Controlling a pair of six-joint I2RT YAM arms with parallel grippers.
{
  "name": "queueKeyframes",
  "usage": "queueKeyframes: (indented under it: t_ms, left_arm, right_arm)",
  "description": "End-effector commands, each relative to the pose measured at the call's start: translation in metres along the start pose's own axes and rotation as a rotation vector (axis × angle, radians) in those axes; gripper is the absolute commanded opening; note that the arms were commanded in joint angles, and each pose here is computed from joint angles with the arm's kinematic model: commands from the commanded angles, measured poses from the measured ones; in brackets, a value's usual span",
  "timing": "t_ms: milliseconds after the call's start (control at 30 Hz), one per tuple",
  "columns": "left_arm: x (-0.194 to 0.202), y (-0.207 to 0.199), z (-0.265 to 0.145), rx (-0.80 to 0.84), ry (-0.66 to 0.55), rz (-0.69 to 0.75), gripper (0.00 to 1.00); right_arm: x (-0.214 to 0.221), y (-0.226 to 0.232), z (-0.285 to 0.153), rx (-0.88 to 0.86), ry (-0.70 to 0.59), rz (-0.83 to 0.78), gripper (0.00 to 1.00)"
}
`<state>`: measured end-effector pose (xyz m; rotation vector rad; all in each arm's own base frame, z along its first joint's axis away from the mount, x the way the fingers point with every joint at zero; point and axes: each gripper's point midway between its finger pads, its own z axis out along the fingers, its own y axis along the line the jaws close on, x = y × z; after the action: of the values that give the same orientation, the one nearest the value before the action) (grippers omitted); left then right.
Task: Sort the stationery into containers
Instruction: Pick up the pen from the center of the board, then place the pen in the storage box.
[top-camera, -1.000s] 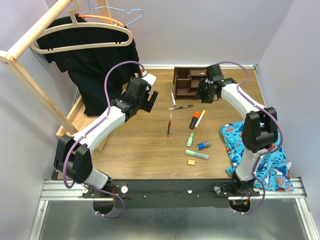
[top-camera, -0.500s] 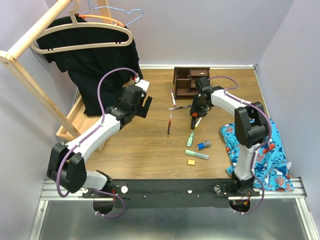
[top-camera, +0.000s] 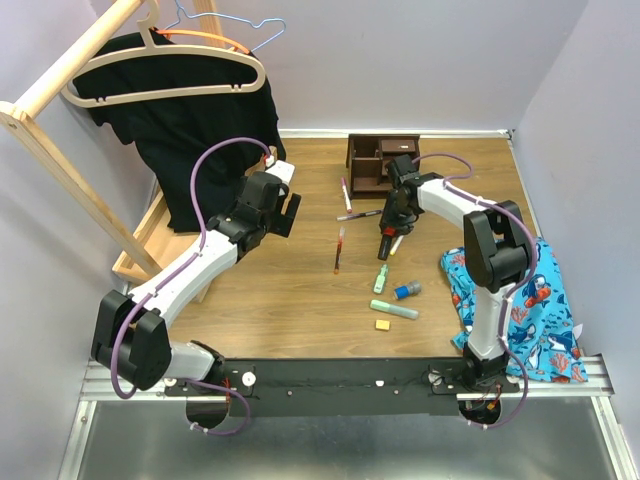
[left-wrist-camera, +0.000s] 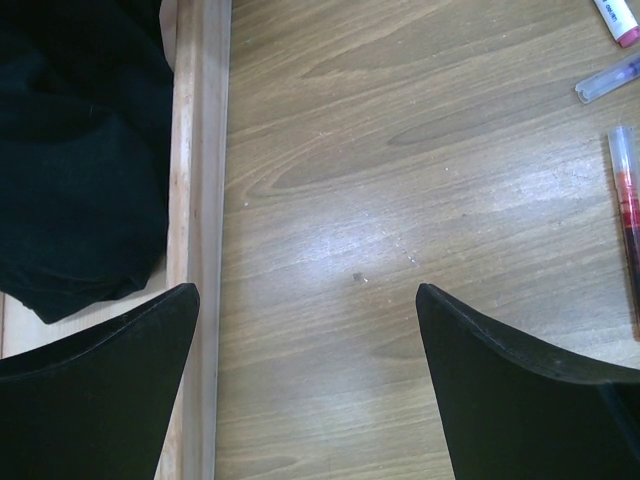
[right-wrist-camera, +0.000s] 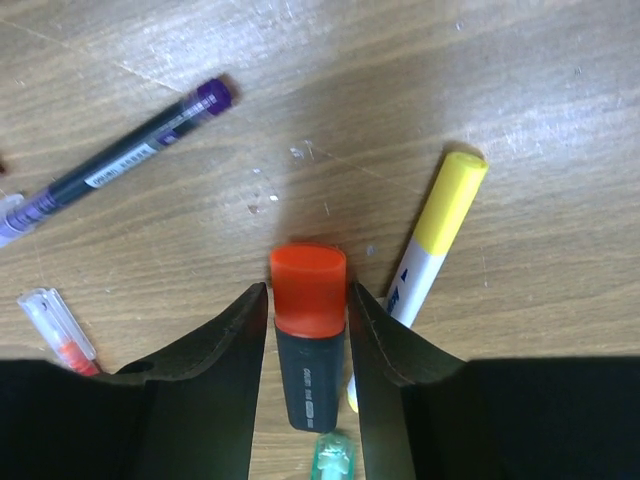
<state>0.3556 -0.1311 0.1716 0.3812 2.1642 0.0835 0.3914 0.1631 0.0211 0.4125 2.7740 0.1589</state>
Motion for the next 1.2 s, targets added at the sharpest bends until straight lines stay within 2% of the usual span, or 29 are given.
queueKeyframes:
  t_ms: [0, 67, 233, 333, 367, 533, 733, 833, 1067, 1133, 1167]
  left_arm:
    - [-0.004, 0.002, -0.002, -0.001, -0.018, -0.027, 0.99]
    - [-0.005, 0.003, -0.002, -0.002, -0.018, -0.025, 0.99]
    - [-0.007, 0.004, -0.003, -0.003, -0.019, -0.018, 0.99]
    - [-0.009, 0.005, -0.003, -0.006, -0.020, -0.006, 0.99]
    - [-0.010, 0.006, -0.003, -0.007, -0.023, -0.006, 0.99]
    - [-0.024, 0.006, -0.005, -0.001, -0.042, -0.003, 0.99]
    - [-0.040, 0.007, -0.008, 0.009, -0.091, 0.021, 0.99]
    - [-0.044, 0.004, -0.006, 0.023, -0.105, 0.035, 0.99]
    - [-0.050, 0.003, 0.001, 0.028, -0.108, 0.034, 0.99]
    - [-0.049, 0.003, 0.003, 0.026, -0.098, 0.041, 0.99]
    - [-0.050, 0.003, 0.003, 0.024, -0.098, 0.042, 0.99]
  right_arm:
    - [0.011, -0.013, 0.024, 0.083, 0.035, -0.028, 0.45]
    - [0.016, -0.017, 0.025, 0.097, 0.049, -0.036, 0.36]
    - [0.023, -0.023, 0.016, 0.118, 0.058, -0.049, 0.22]
    - [0.005, -0.010, 0.000, 0.066, 0.006, -0.068, 0.09]
    - [-0.002, -0.001, -0.009, 0.032, -0.014, -0.071, 0.01]
    - [-0.044, 0.039, -0.052, -0.133, -0.144, -0.140, 0.01]
    - [-0.088, 0.086, -0.118, -0.301, -0.386, -0.266, 0.01]
    - [-0.112, 0.105, -0.144, -0.369, -0.529, -0.304, 0.01]
    - [-0.191, 0.146, -0.219, -0.481, -1.044, -0.426, 0.01]
    - [-0.203, 0.153, -0.216, -0.470, -1.097, -0.458, 0.01]
    - [-0.213, 0.158, -0.229, -0.481, -1.151, -0.454, 0.01]
